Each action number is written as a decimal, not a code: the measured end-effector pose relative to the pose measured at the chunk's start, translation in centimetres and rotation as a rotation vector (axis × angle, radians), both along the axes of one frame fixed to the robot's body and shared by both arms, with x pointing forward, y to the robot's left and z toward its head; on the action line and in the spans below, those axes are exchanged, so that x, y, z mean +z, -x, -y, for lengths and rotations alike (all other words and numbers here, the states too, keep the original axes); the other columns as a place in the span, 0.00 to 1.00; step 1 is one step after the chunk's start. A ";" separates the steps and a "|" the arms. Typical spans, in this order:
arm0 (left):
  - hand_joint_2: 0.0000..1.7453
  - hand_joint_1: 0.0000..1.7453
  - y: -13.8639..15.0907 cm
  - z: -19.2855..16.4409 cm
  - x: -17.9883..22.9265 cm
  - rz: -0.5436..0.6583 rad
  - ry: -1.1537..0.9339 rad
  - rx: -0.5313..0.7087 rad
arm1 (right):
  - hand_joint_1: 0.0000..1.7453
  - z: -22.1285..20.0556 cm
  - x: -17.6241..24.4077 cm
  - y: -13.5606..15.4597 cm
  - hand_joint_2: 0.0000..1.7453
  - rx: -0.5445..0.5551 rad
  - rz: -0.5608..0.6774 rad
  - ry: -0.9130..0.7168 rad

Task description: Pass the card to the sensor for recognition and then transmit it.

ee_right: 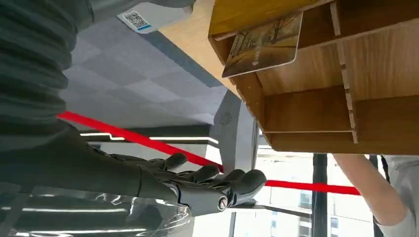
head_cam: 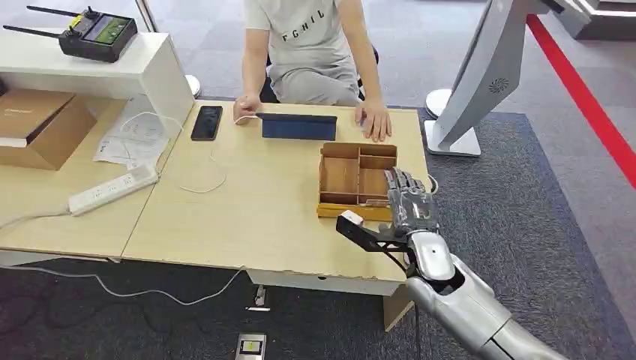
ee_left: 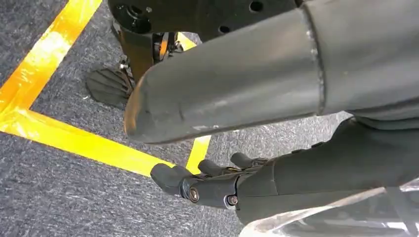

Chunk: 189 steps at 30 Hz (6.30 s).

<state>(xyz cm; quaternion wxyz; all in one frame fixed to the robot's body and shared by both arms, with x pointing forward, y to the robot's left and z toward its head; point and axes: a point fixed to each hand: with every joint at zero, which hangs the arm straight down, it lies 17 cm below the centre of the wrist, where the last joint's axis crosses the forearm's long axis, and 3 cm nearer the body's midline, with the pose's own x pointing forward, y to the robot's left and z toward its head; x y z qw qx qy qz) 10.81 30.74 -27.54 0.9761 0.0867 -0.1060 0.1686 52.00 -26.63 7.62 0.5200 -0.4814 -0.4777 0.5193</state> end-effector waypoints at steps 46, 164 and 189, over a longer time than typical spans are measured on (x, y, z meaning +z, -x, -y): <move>0.00 0.00 0.1 -0.3 0.0 -0.007 -0.007 0.026 | 0.00 0.6 -3.0 -0.8 1.00 -0.033 -0.082 0.018; 0.00 0.00 0.0 -0.7 0.0 0.003 -0.014 0.067 | 0.88 -1.7 -5.3 0.2 1.00 0.013 -0.105 -0.020; 0.00 0.00 0.6 -1.1 -0.1 -0.031 -0.035 0.076 | 1.00 -0.5 -3.7 -0.4 1.00 -0.014 -0.033 -0.064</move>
